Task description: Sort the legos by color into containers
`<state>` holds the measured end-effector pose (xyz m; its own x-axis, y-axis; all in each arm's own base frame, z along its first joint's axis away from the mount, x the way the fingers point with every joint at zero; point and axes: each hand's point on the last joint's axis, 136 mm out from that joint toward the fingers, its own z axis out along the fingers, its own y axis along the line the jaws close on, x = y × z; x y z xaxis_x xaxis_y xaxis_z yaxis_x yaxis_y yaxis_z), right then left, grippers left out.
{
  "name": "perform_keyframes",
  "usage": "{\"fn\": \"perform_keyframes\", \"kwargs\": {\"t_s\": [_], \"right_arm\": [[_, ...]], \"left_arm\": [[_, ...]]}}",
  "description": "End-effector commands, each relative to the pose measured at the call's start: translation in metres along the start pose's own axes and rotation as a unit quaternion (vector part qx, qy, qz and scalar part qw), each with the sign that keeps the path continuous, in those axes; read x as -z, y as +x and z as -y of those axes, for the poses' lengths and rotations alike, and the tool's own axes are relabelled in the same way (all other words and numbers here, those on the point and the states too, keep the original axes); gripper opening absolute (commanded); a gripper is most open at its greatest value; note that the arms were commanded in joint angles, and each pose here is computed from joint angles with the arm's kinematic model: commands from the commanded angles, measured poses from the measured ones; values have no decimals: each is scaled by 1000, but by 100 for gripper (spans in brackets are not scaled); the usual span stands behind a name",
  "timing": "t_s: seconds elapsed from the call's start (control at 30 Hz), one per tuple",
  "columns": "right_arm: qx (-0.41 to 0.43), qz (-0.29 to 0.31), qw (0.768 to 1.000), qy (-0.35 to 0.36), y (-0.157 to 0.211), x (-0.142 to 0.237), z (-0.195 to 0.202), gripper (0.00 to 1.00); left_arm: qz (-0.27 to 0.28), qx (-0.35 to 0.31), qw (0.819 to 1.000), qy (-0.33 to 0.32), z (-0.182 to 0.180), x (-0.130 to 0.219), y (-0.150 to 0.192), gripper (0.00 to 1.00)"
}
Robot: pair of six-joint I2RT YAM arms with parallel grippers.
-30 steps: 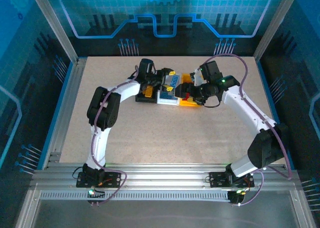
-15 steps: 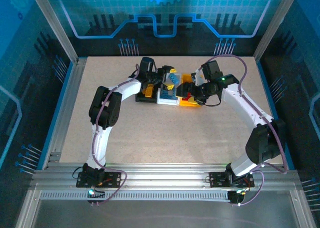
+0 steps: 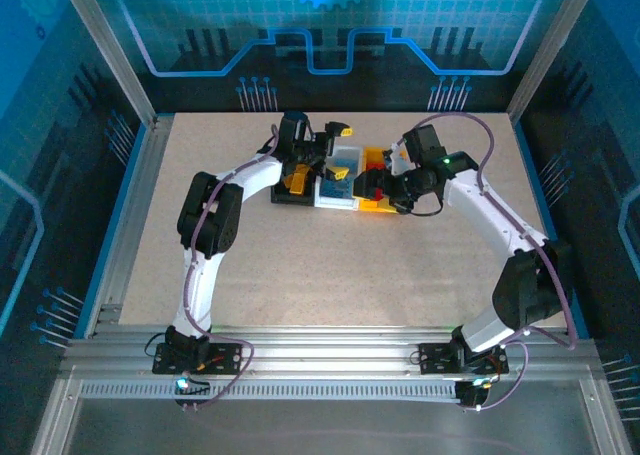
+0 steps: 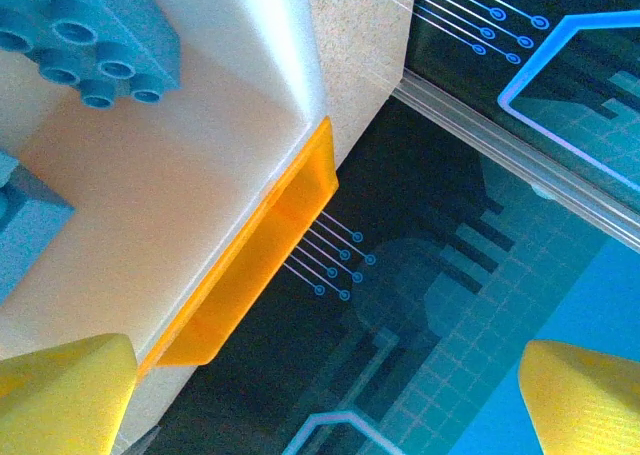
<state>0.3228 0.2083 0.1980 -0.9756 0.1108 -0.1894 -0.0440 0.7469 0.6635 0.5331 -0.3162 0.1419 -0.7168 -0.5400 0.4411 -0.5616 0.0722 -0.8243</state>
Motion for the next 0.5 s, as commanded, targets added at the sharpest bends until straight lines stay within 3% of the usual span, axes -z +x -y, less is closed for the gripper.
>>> {"fn": "perform_keyframes", "kwargs": {"t_s": [0.0, 0.47], "right_arm": [[5, 8, 1000, -7, 4, 14, -4, 88], [7, 37, 999, -7, 15, 34, -9, 88]], "left_arm": [[15, 8, 1000, -21, -7, 8, 5, 99], [13, -39, 999, -10, 14, 39, 36, 99]]}}
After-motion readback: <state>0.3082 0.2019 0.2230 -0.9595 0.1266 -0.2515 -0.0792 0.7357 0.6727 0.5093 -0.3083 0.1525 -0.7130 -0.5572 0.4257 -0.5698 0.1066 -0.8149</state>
